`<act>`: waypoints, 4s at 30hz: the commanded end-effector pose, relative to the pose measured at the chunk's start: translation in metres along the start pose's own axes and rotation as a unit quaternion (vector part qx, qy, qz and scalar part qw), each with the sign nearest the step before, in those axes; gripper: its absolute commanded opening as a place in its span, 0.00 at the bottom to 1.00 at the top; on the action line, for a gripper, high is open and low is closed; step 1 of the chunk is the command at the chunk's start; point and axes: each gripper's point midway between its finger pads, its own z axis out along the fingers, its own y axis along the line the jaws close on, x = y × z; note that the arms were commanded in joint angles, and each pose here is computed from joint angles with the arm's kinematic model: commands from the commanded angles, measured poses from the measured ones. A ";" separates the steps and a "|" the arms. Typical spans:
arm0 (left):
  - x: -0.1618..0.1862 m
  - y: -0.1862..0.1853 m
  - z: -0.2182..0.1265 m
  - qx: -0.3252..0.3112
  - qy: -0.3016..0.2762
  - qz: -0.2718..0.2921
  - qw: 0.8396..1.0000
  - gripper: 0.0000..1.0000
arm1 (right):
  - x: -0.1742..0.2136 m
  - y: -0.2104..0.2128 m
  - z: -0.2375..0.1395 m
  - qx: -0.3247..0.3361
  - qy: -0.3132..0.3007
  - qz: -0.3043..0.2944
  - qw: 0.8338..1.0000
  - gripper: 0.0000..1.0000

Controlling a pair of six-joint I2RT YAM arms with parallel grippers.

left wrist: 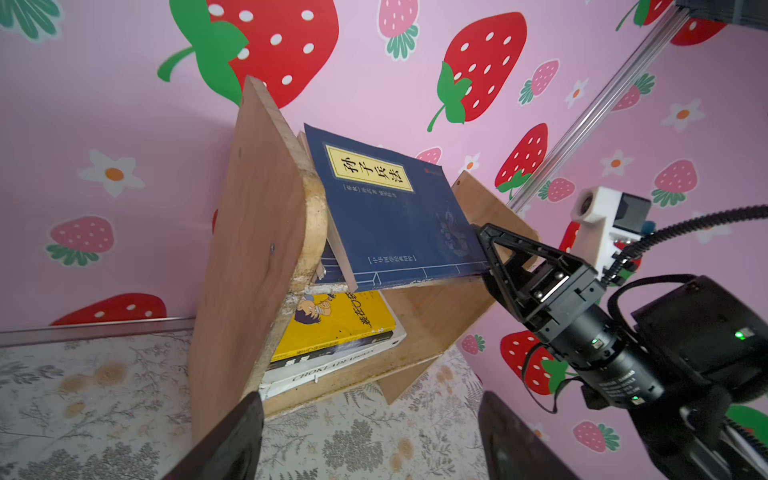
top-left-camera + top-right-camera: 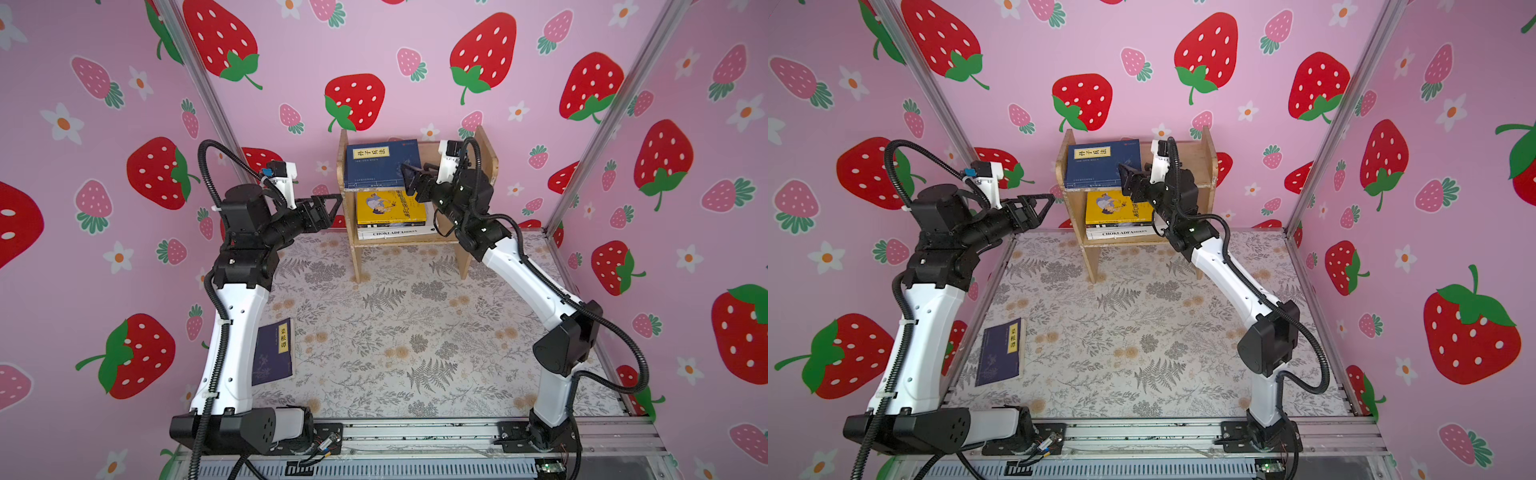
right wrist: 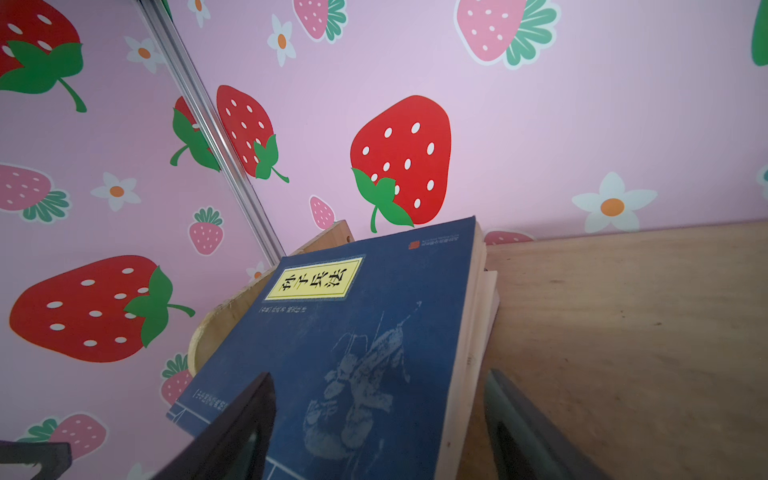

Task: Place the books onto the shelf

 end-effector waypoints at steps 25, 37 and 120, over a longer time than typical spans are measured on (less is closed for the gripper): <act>-0.017 0.022 0.051 -0.022 -0.069 0.078 0.994 0.80 | -0.004 0.031 -0.003 -0.022 -0.005 0.004 1.000 0.63; -0.025 0.032 0.060 -0.037 -0.080 0.069 0.994 0.78 | -0.003 0.033 0.003 -0.019 -0.008 0.004 1.000 0.63; 0.239 0.267 -0.175 -0.558 0.036 -0.347 0.753 0.96 | 0.028 0.020 -0.111 0.029 0.080 -0.081 0.993 1.00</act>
